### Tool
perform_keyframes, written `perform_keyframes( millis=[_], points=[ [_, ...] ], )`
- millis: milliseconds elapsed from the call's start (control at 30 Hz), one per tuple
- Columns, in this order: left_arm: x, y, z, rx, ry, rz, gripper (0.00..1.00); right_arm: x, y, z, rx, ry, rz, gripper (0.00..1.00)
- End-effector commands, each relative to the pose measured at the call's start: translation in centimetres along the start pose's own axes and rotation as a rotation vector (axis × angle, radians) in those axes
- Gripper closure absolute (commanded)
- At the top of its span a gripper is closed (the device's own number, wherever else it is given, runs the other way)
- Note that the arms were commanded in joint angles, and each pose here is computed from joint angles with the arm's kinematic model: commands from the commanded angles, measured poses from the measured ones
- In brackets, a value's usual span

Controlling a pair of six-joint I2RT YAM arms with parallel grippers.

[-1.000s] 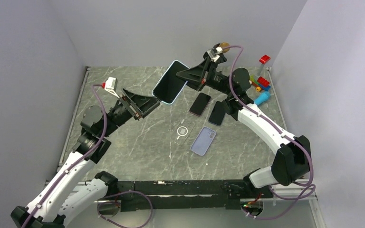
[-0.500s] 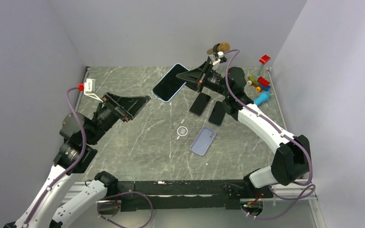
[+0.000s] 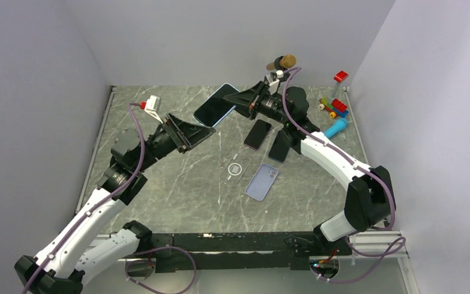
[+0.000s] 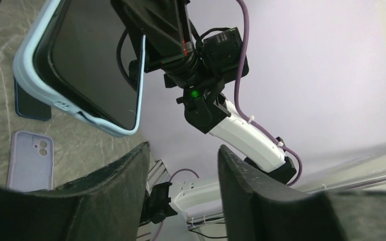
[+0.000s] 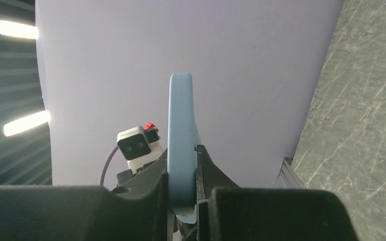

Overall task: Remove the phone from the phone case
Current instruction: Remove the phone case from the phone.

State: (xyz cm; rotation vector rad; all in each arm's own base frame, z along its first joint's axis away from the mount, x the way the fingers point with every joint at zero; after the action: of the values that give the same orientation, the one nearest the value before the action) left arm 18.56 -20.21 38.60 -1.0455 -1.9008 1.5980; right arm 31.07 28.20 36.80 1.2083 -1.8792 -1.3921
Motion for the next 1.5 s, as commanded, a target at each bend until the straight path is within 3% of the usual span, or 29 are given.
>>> perform_keyframes(
  millis=[0,200,333,667,1000,1133,1200,1267,1467],
  points=[
    [0.7,-0.7,0.7,0.04,0.035,0.002,0.37,0.3,4.6,-1.3,0.053,-0.072,-0.135,1.0],
    [1.1,0.7,0.7,0.109,-0.021,0.032,0.16,0.0,4.6,-1.4,0.042,-0.068,-0.152,1.0],
    [0.3,0.3,0.4,0.124,-0.014,0.086,0.14,0.1,4.4,-1.3,0.027,-0.058,-0.156,1.0],
    [-1.6,-0.1,-0.2,0.142,0.005,0.123,0.49,0.5,4.4,-0.6,0.015,-0.024,-0.168,1.0],
    [-1.8,0.4,-0.5,0.093,-0.021,0.088,0.6,1.5,5.5,-0.1,0.028,0.018,-0.187,1.0],
    [-1.9,0.4,-0.5,0.092,-0.021,0.09,0.75,1.8,6.1,0.1,0.03,0.026,-0.199,1.0],
    [-2.0,0.5,-0.5,0.075,-0.02,0.072,0.88,1.8,6.2,0.0,0.024,0.026,-0.199,1.0],
    [-1.9,0.5,-0.7,0.04,-0.029,0.056,0.99,1.7,6.4,0.0,-0.004,0.04,-0.2,1.0],
    [-2.5,-0.7,-1.3,-0.28,-0.004,0.083,1.0,1.4,7.5,0.5,-0.194,0.193,-0.214,1.0]
  ],
)
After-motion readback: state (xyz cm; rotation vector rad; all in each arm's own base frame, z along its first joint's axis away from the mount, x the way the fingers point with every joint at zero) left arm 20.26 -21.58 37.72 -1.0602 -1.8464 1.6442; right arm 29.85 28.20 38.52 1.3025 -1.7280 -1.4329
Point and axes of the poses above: each gripper's point midway between its finger pads, its own x axis back along the fingers, its own y axis along the line the jaws close on, z = x × y, the point moved 5 cm from there along x, back along the fingers, and after that the axes turned 14 degrees about x, right-handed, at the moved point
